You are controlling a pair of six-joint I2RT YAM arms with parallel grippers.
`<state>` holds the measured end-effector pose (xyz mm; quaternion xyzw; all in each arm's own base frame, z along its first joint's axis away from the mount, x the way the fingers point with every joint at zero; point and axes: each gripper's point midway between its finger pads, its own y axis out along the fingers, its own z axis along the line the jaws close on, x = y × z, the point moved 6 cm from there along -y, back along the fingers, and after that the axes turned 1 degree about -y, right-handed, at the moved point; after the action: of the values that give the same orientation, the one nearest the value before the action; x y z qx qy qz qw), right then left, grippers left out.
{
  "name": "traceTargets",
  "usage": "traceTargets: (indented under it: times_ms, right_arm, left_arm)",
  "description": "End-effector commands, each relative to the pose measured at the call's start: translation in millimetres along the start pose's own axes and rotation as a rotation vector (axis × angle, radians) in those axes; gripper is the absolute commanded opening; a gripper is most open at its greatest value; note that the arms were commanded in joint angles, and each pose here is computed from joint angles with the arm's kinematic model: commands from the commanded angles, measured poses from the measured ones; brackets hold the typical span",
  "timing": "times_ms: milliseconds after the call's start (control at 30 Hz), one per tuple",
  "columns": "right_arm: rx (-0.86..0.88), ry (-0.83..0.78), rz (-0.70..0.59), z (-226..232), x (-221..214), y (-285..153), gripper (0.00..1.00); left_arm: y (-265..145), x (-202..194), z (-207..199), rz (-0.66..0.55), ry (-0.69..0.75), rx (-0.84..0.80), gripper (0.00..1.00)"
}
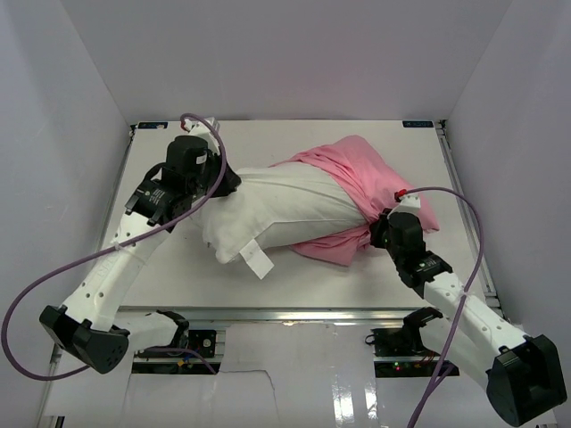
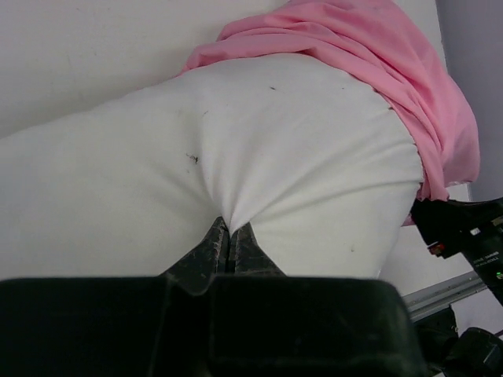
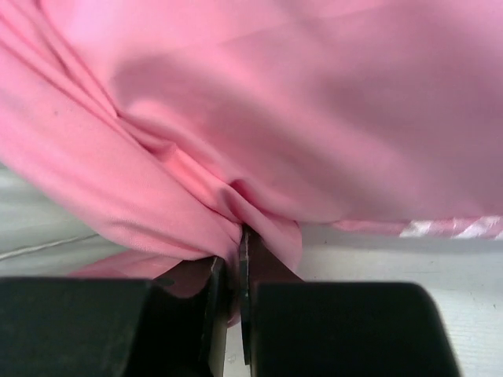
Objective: Remove the pillowcase from the pillow
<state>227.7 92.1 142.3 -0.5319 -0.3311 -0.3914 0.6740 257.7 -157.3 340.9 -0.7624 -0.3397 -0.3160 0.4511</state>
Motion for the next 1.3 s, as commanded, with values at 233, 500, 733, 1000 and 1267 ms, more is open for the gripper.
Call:
traceTargets:
  times_ms: [233, 500, 733, 1000, 1267]
  right_arm:
    - [-0.332, 0.095, -0.011, -66.0, -17.0, 2.8, 0.08]
    - [0.073, 0.018, 0.001, -10.9, 24.8, -15.5, 0.23]
    - [0.347, -0.087, -0.143, 40.4, 115.6, -67.1, 0.83]
    - [0.470, -0.371, -0.046, 108.9, 169.3, -26.0, 0.90]
    - [0.436, -0.631, 0.252, 159.3, 124.3, 75.3, 0.90]
  left_arm:
    - [-28.6, 61.5, 35.4, -0.121, 0.002, 0.030, 0.00]
    - [-35.7, 1.2, 7.6, -0.018, 0.023, -0.403, 0.00]
    - [-23.1, -54.9, 18.5, 0.039, -0.054, -0.487, 0.00]
    - [-23.7, -90.6, 34.5, 0.035, -0.080, -0.449, 0.00]
    - [-29.4, -101.6, 36.1, 0.017, -0.068, -0.480, 0.00]
